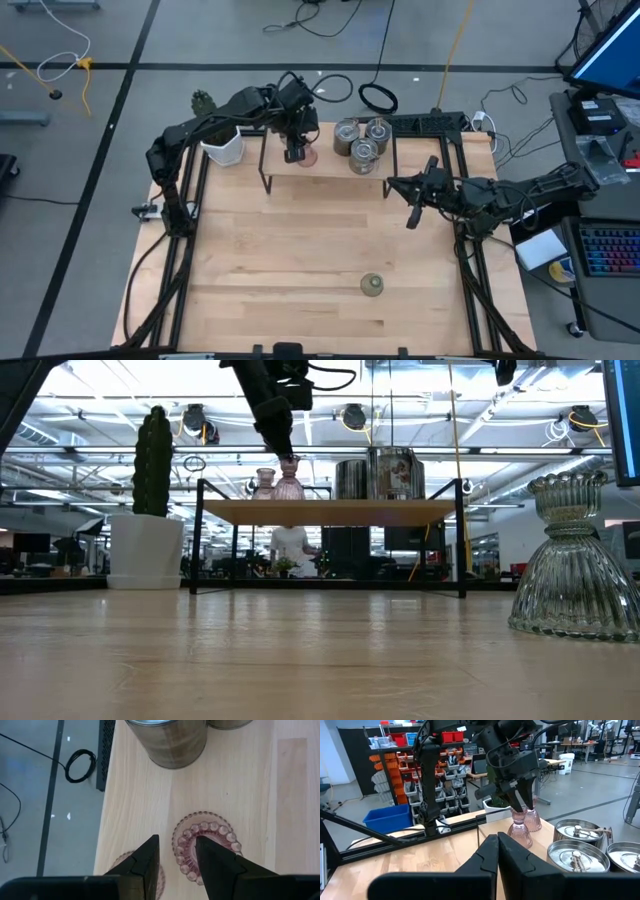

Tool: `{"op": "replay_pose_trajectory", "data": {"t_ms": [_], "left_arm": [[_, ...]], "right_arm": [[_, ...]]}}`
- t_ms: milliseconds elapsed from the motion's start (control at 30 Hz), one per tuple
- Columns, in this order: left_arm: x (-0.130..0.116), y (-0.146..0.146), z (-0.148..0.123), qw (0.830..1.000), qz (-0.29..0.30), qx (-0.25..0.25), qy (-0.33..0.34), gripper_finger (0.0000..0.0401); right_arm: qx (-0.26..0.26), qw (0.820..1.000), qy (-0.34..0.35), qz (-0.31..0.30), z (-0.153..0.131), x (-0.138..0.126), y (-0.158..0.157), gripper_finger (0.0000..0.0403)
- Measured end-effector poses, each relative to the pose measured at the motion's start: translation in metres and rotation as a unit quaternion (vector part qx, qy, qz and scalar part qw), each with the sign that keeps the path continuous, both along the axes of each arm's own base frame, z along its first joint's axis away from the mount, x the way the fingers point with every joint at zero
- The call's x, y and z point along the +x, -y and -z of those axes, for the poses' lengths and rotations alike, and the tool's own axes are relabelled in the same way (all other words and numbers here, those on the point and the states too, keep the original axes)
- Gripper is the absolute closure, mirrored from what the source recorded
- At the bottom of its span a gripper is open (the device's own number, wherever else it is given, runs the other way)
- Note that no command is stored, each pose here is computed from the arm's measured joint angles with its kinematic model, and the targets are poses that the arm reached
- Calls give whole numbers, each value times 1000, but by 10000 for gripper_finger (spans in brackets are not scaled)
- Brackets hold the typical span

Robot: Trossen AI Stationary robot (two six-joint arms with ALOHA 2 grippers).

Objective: Pick & Place candle stick holders
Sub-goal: Put the purple glass candle holder on the shelf

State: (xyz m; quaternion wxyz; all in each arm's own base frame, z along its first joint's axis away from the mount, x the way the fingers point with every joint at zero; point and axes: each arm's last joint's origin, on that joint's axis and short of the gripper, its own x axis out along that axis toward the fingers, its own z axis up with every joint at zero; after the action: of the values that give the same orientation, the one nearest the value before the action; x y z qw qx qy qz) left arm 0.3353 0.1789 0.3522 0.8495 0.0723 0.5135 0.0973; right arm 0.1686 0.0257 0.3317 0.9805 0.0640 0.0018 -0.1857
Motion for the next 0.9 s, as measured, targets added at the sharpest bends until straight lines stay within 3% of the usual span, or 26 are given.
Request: {"op": "replay_pose_trajectory", "data": {"t_ms": [200,533,900], "left_arm": [[1,0,0,1000,-2,1,0,279],[4,-1,0,1000,8,9,12,381],[6,-2,-1,1000,3,16,22,398]], "right_arm": [[-2,1000,-1,0,0,0,0,403],[-3,1000,-2,1,0,0,0,403],[-2,1000,-1,2,0,0,0,403]]}}
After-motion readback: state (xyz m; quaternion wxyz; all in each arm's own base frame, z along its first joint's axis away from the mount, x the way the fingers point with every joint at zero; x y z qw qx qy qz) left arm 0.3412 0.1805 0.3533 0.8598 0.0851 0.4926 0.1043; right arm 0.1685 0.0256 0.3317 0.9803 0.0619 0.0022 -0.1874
